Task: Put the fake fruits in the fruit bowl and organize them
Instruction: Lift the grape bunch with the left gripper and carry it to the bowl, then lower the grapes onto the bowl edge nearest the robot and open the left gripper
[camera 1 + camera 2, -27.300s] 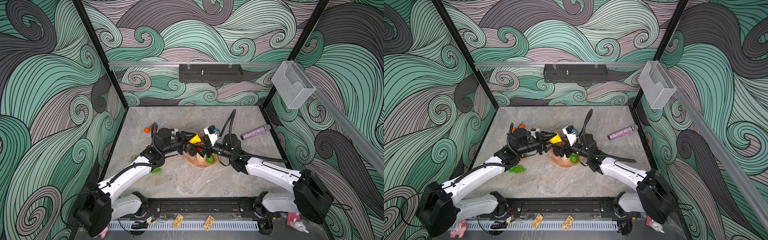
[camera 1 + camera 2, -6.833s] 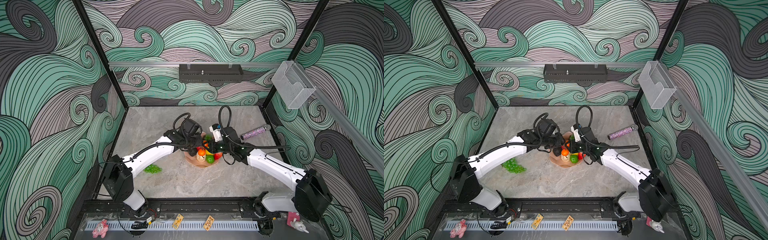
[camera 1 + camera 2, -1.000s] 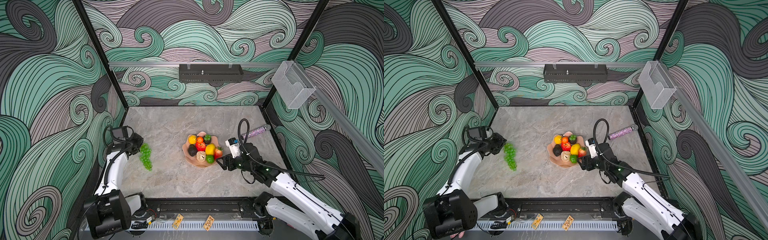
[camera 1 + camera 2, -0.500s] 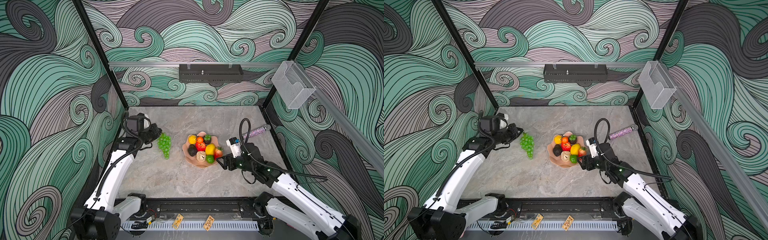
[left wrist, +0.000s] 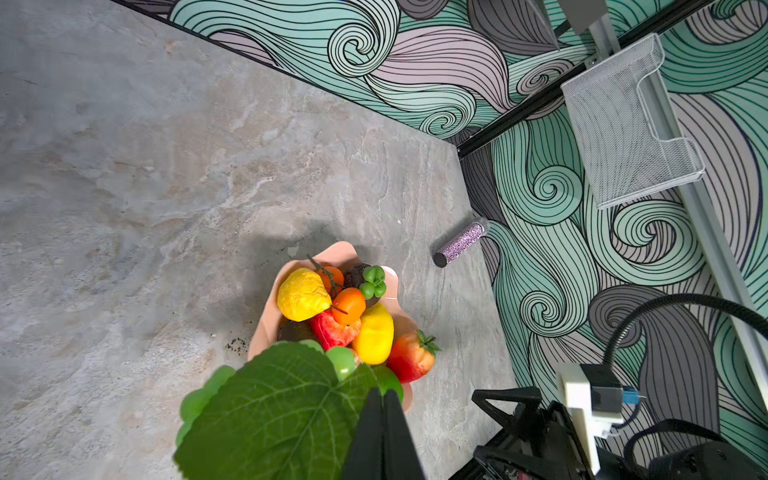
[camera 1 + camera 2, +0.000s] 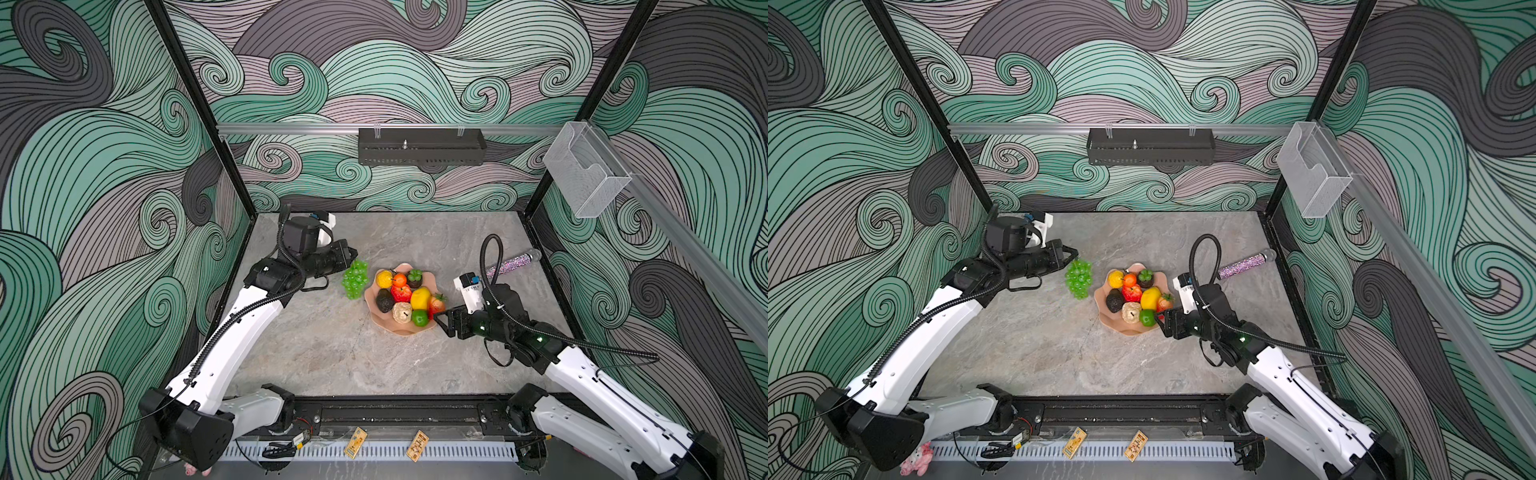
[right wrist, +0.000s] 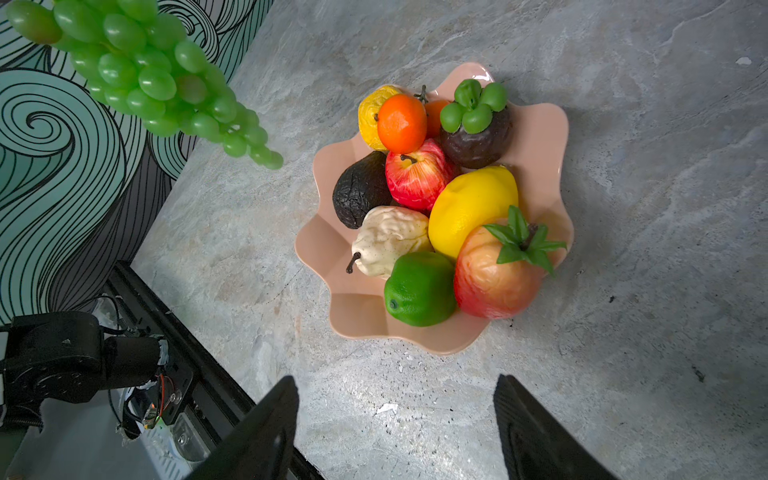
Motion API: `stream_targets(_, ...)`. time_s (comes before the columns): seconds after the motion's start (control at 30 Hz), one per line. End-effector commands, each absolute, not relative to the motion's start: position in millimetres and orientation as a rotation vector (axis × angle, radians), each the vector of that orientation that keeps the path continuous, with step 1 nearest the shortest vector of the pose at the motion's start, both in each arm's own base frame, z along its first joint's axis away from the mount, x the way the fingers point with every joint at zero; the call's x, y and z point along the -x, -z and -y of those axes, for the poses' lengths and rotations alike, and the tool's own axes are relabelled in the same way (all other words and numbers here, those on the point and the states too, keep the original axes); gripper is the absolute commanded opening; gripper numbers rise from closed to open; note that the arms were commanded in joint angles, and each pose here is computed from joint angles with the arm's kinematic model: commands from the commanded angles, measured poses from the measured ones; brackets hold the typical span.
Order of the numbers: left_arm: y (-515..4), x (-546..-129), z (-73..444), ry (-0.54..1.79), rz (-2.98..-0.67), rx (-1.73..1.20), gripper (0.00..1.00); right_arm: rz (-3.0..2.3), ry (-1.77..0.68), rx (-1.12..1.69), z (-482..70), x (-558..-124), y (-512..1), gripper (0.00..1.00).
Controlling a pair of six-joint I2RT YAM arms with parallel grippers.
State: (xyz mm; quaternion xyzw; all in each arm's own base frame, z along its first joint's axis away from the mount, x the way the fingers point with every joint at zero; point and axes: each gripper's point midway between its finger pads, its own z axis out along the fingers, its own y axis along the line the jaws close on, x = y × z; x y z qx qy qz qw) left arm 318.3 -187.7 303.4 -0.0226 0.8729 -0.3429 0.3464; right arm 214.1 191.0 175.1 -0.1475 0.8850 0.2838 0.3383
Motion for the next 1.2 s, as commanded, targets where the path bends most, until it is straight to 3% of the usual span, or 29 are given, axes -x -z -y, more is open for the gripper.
stream_targets(0.0,-324.9,-325.9,203.0,0.889,-2.203,-0.022,0.00,-2.290,-0.728,0.375,-191.2,-217.9,-184.8,0.75)
stream_targets(0.47,-313.5,-355.4,238.1,0.802,-2.220,-0.190,0.00,-2.296,-0.716,0.355,-186.7,-215.8,-179.2,0.77)
stream_targets(0.63,-287.1,-366.0,245.6,0.788,-2.280,-0.203,0.00,-2.304,-0.708,0.346,-184.5,-214.9,-176.4,0.79)
stream_targets(1.17,-249.7,-312.2,239.5,0.796,-2.385,-0.301,0.00,-2.309,-0.704,0.345,-184.4,-215.1,-173.1,0.81)
